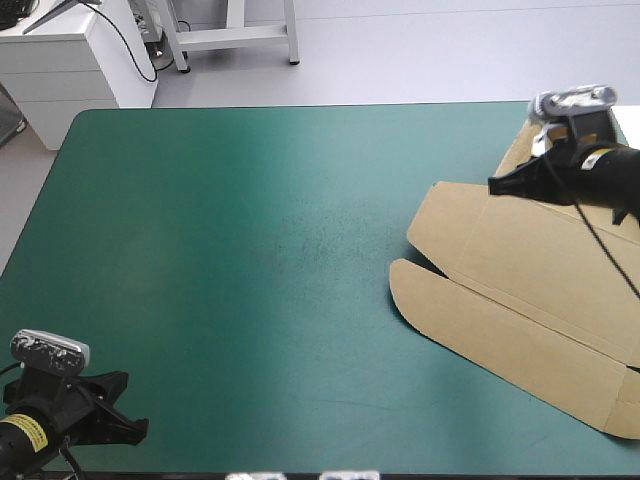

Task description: Fold the box

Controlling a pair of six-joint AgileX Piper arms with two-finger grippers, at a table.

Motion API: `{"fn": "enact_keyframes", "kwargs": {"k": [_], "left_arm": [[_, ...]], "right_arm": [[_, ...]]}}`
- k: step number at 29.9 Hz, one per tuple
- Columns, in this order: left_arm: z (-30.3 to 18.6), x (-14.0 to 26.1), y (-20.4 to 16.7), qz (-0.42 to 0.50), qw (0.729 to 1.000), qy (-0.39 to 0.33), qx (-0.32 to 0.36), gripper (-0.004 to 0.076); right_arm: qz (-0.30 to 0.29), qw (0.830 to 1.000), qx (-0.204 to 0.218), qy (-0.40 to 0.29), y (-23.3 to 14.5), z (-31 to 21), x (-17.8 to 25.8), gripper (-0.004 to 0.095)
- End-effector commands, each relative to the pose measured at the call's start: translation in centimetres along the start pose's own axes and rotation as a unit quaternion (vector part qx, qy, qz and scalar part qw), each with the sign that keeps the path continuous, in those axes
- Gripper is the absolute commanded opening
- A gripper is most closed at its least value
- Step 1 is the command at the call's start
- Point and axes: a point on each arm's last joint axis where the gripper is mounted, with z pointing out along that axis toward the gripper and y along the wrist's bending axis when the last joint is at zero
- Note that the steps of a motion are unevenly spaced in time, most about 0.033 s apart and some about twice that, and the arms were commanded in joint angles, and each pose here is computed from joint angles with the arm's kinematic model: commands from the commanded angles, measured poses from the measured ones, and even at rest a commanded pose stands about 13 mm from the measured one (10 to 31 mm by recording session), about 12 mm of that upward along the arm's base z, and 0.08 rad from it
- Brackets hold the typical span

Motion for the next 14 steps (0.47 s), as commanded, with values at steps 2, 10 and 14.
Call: {"fn": "enact_keyframes", "kwargs": {"k": [2,10,14], "left_arm": [[-0.4,-1.7,-0.2,0.01,0.997,-0.076,0.009,-0.0008],[0.1,0.6,-0.1,0.017,0.993,-0.118,0.022,-0.0008],[-0.4,2.8,-0.1,0.031,0.987,-0.15,0.04,-0.0008]], "right_arm": [[-0.055,0.996,-0.018,-0.068,3.0,-3.5,2.5,-0.002],[-0.054,0.993,-0.005,-0.104,3.3,-5.4,10.7,-0.0019],[-0.06,0.989,0.004,-0.133,3.4,-6.2,14.5,-0.002]]}}
